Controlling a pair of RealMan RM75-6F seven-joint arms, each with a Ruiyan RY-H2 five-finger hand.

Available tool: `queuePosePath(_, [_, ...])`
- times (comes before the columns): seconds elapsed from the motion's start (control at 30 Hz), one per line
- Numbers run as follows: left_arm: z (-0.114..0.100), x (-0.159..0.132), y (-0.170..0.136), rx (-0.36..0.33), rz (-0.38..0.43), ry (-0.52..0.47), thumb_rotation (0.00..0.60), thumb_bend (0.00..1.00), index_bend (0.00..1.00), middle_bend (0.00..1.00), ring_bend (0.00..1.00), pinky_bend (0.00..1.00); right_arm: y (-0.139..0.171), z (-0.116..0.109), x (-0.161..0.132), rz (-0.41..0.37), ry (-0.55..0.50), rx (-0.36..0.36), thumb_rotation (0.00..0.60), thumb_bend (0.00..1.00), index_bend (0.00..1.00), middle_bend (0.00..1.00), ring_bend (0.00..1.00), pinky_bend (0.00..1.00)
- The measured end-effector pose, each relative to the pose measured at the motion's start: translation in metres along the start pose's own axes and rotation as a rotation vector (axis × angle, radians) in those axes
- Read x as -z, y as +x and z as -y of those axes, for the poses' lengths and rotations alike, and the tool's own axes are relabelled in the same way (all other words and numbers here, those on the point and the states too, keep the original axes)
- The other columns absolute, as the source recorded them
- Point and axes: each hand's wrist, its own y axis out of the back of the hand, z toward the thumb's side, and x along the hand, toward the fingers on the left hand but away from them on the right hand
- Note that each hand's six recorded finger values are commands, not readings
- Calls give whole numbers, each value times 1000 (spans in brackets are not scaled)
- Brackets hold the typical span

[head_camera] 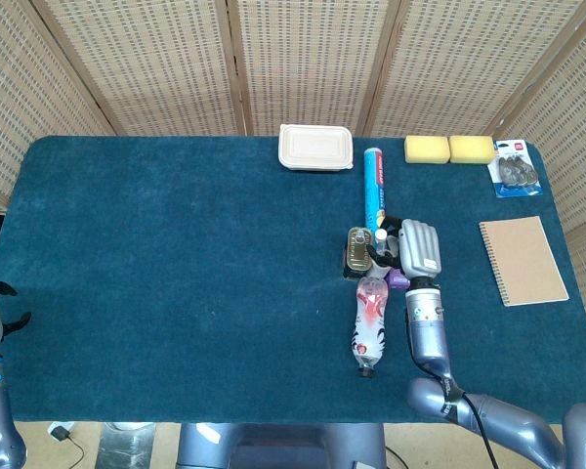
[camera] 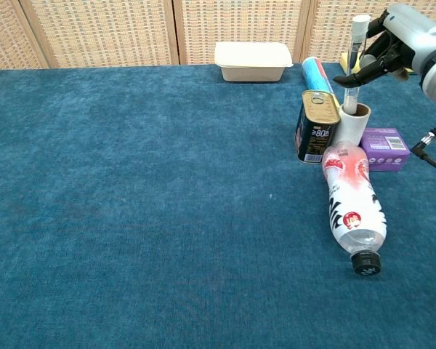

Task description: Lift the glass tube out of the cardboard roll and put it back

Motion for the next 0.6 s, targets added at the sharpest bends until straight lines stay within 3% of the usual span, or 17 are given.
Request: queuePosePath(0.6, [0, 0, 0, 1, 0, 0, 600, 153, 475, 434, 244, 331, -2, -22, -10, -23, 24, 34, 600, 359, 776, 933, 963, 884])
